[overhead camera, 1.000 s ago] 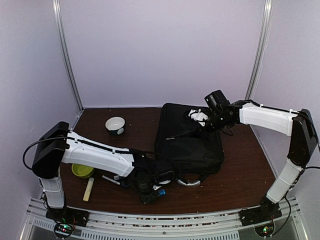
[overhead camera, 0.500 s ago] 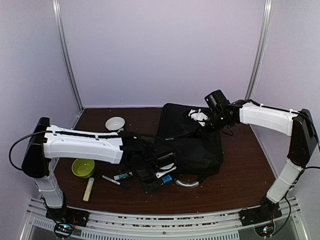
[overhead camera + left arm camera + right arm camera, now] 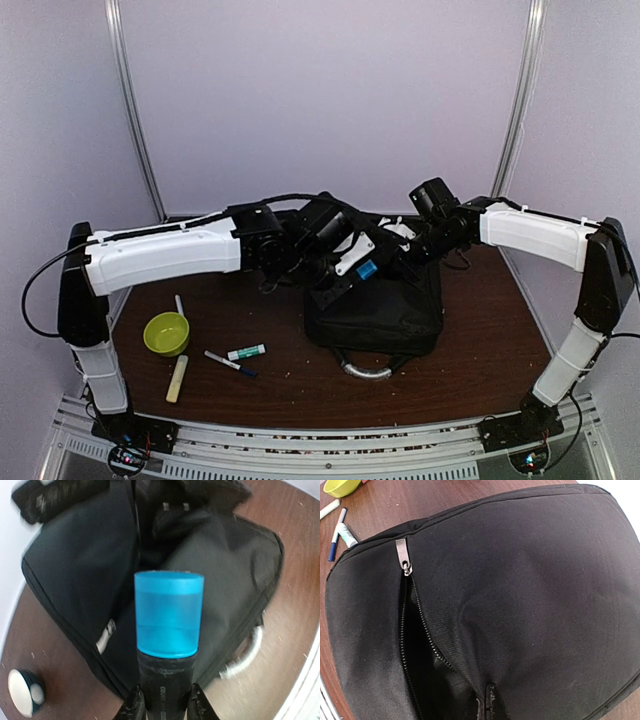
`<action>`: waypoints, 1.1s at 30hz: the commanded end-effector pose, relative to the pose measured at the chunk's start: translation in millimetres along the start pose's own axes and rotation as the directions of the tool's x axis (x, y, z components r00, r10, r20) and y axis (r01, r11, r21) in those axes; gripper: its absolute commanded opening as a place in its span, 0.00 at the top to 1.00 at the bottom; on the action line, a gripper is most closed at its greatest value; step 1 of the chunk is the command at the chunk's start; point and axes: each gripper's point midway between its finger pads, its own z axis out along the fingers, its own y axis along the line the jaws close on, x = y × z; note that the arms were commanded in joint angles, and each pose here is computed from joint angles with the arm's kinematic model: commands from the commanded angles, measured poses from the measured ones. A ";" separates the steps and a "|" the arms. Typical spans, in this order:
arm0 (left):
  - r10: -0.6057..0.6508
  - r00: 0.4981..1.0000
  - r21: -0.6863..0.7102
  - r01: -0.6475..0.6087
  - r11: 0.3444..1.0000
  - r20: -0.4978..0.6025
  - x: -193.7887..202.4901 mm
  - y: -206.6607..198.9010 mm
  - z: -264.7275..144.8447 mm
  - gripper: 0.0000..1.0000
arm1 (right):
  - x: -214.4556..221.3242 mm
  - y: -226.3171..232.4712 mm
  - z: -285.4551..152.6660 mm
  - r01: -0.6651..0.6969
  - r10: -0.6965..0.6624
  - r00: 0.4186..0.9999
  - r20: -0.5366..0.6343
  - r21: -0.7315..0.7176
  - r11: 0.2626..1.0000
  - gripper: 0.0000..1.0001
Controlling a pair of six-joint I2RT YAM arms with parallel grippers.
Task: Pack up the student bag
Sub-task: Place the pen in the upper front pocket of the bag.
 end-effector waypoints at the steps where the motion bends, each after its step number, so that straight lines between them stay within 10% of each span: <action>1: 0.120 0.951 -0.058 -0.108 0.992 0.285 -68.2 0.0 7.0 0.85 | -44.8 8.2 -36.2 0.005 0.002 0.987 0.163 -0.038 0.999 1.00; 16: 0.438 0.837 -0.254 -0.368 0.894 0.327 -80.0 14.0 85.4 0.87 | -47.5 15.7 -40.3 -0.029 0.057 0.978 0.203 -0.141 0.990 1.00; 28: 0.430 0.888 -0.358 -0.352 0.865 0.165 -40.8 61.9 145.4 0.90 | -46.7 14.7 -45.3 -0.029 0.062 0.974 0.216 -0.153 0.988 1.00; 33: 0.419 0.902 -0.402 -0.348 0.847 0.102 -28.8 80.0 164.0 0.77 | -50.5 10.8 -50.9 -0.044 0.076 0.970 0.230 -0.140 0.989 1.00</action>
